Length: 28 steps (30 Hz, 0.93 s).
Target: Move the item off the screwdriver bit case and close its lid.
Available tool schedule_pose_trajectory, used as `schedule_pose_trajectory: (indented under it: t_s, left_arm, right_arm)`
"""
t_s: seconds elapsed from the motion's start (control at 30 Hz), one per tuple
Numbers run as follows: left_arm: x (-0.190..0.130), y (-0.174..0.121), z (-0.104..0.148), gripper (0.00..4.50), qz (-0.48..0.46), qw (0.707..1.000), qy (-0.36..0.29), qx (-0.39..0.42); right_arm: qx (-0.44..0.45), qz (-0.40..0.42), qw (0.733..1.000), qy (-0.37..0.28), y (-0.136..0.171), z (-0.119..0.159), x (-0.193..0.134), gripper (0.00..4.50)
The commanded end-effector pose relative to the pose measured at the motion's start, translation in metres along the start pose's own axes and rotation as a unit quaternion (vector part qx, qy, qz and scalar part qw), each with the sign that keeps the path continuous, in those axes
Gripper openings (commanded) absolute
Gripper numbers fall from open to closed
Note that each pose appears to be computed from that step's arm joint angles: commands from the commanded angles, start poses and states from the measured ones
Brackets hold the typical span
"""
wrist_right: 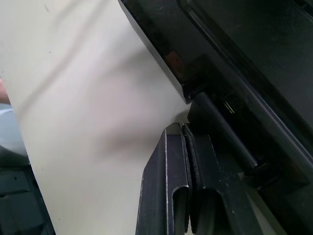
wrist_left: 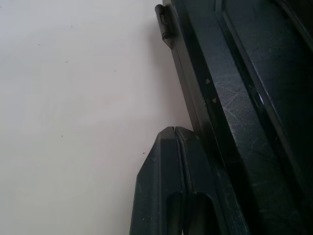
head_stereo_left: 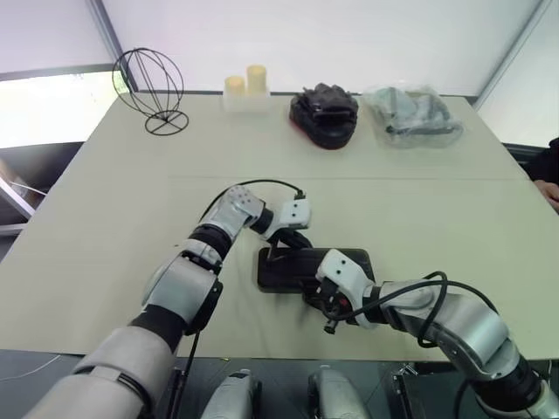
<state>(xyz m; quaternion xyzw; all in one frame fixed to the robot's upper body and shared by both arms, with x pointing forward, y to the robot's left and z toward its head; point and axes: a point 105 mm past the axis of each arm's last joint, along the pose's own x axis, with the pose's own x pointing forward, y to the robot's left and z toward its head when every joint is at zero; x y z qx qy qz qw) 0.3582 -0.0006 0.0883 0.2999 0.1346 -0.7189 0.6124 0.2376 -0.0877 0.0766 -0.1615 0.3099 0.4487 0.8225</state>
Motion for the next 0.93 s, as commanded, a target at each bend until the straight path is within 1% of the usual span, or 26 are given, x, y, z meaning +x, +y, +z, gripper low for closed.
schedule_pose_trajectory:
  t_s: [0.03,0.2,0.33,0.4,0.5,0.53,0.63,0.67,0.73,0.77,0.83,0.9,0.93]
  left_arm:
    - [0.021,-0.030,-0.013,0.00,-0.090,0.996,0.013,-0.012]
    - [0.022,-0.037,-0.018,0.00,-0.108,0.994,0.013,-0.018]
    - [0.024,-0.041,-0.019,0.00,-0.112,0.994,0.009,-0.015]
    - [0.026,-0.037,-0.017,0.00,-0.093,0.996,0.006,-0.005]
    - [0.026,-0.022,-0.014,0.00,-0.030,1.000,0.004,0.007]
    - [0.021,-0.012,-0.011,0.00,0.003,1.000,-0.002,0.006]
    - [-0.006,0.021,-0.003,0.00,0.115,0.992,-0.038,-0.030]
    - [-0.022,0.031,-0.001,0.00,0.148,0.986,-0.059,-0.053]
    - [-0.039,0.040,0.000,0.00,0.177,0.978,-0.082,-0.077]
    - [-0.058,0.046,-0.001,0.00,0.200,0.968,-0.108,-0.106]
    - [-0.103,0.055,-0.006,0.00,0.258,0.944,-0.155,-0.136]
    - [-0.129,0.057,-0.012,0.00,0.298,0.930,-0.167,-0.139]
    - [-0.141,0.057,-0.018,0.00,0.320,0.921,-0.167,-0.143]
  right_arm:
    - [0.001,-0.086,0.996,0.030,-0.040,-0.012,-0.003,0.06]
    - [-0.017,-0.119,0.992,0.028,-0.057,-0.005,-0.006,0.06]
    - [-0.024,-0.139,0.990,0.025,-0.065,0.000,-0.008,0.06]
    - [-0.019,-0.127,0.992,0.019,-0.060,0.003,-0.008,0.06]
    - [-0.017,-0.075,0.997,0.023,-0.036,0.002,-0.010,0.06]
    - [-0.021,-0.055,0.998,0.028,-0.025,-0.002,-0.016,0.06]
    - [-0.028,-0.026,0.998,0.045,0.002,-0.012,-0.043,0.06]
    - [-0.022,-0.022,0.999,0.036,0.008,-0.009,-0.054,0.06]
    - [-0.014,-0.020,0.999,0.024,0.014,-0.007,-0.066,0.06]
    - [-0.005,-0.023,1.000,0.002,0.013,0.001,-0.076,0.06]
    - [-0.013,-0.015,0.995,-0.095,0.013,0.032,-0.099,0.06]
    - [-0.007,-0.010,0.986,-0.167,0.010,0.050,-0.114,0.06]
    - [0.022,-0.038,0.978,-0.206,-0.005,0.058,-0.121,0.06]
